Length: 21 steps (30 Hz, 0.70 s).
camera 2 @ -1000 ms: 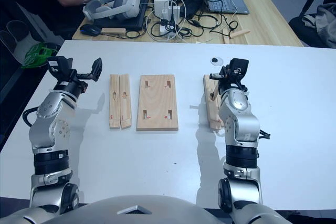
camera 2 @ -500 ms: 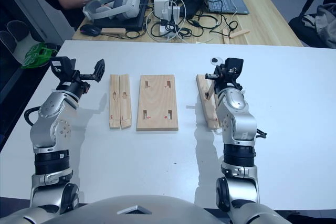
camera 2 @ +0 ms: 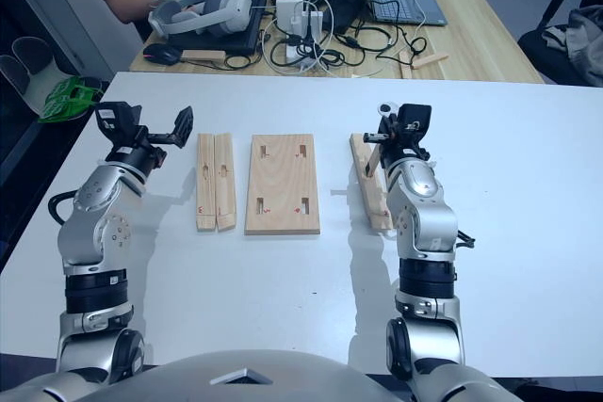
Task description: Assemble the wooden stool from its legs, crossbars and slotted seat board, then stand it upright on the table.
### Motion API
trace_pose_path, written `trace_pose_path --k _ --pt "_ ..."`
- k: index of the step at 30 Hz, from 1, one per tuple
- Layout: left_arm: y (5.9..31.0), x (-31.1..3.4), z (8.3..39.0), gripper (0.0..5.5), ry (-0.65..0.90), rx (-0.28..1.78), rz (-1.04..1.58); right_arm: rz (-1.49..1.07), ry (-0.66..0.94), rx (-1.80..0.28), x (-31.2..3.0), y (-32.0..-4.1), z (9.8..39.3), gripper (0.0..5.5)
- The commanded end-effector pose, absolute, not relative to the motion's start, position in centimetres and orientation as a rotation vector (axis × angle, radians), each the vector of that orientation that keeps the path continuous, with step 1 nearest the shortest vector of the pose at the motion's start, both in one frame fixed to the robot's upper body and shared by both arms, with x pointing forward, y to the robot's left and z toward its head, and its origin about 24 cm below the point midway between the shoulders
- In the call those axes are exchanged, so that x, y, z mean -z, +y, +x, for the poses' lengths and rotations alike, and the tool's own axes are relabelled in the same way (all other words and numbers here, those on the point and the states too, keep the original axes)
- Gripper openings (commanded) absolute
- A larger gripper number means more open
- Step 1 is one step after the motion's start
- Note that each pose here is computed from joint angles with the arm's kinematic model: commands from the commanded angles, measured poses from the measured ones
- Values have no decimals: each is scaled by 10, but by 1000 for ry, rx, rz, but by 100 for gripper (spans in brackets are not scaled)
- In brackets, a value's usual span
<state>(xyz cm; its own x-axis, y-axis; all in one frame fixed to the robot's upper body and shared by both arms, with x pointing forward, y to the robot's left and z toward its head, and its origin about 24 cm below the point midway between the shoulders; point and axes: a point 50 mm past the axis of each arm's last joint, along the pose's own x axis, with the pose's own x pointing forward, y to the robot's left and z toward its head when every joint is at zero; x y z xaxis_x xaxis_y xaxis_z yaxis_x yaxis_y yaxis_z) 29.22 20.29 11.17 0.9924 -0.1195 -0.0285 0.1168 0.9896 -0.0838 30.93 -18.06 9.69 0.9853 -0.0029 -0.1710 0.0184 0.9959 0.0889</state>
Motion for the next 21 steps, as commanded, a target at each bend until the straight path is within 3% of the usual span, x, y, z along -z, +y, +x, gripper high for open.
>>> trace_pose_path --k 1,10,15,21 --pt "201 -112 292 540 42 119 -84 100 183 3 -98 -179 314 40" --pt "199 -112 291 540 49 121 -85 109 257 -140 -91 -180 319 40" --pt "200 -112 289 540 53 109 -90 17 206 -223 -91 -190 320 40" --pt "190 -120 297 540 27 145 -101 -45 180 -287 -68 -184 321 40"
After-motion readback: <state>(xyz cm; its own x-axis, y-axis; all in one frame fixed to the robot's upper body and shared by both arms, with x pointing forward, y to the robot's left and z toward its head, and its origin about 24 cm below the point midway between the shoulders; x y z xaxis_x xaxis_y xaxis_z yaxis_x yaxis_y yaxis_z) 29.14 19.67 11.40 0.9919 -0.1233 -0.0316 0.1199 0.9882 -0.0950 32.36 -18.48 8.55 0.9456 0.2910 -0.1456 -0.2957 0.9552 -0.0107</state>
